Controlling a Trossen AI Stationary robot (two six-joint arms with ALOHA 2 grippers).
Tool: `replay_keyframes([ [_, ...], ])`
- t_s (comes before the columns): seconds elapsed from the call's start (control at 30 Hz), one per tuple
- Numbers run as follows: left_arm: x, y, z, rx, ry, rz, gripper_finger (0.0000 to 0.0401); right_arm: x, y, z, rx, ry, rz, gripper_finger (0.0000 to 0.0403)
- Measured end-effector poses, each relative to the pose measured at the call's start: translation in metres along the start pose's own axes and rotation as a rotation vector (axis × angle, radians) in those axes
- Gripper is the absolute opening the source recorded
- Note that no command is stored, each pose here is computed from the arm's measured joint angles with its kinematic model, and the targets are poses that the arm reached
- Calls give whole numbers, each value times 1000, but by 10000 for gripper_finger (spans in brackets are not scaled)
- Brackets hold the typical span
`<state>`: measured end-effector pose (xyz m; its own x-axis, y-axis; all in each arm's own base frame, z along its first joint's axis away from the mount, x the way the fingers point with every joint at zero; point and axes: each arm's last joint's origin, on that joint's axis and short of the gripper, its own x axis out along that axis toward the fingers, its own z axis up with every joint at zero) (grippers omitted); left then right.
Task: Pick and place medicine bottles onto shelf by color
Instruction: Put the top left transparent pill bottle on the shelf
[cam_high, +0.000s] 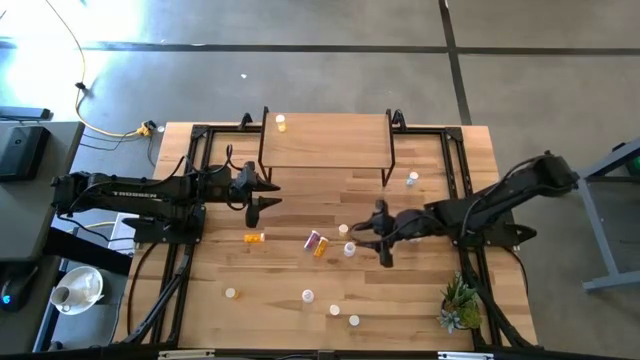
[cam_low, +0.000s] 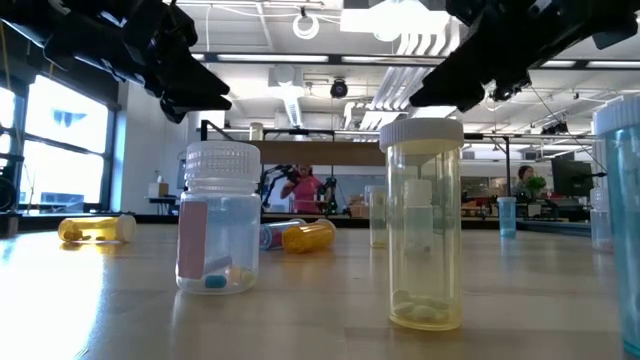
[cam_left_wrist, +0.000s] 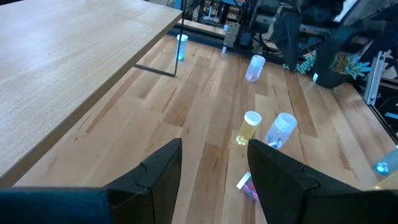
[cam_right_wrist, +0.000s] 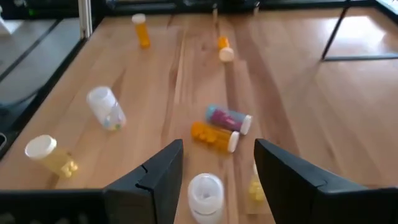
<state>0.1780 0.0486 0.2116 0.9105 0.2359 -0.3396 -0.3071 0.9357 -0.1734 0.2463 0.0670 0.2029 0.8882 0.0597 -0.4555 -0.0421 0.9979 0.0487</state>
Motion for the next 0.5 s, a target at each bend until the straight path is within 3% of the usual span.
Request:
replay_keyframes([
  [0.5,0,0,0,-13,0,0,172,37,10,-13,-31,123,-3,189],
])
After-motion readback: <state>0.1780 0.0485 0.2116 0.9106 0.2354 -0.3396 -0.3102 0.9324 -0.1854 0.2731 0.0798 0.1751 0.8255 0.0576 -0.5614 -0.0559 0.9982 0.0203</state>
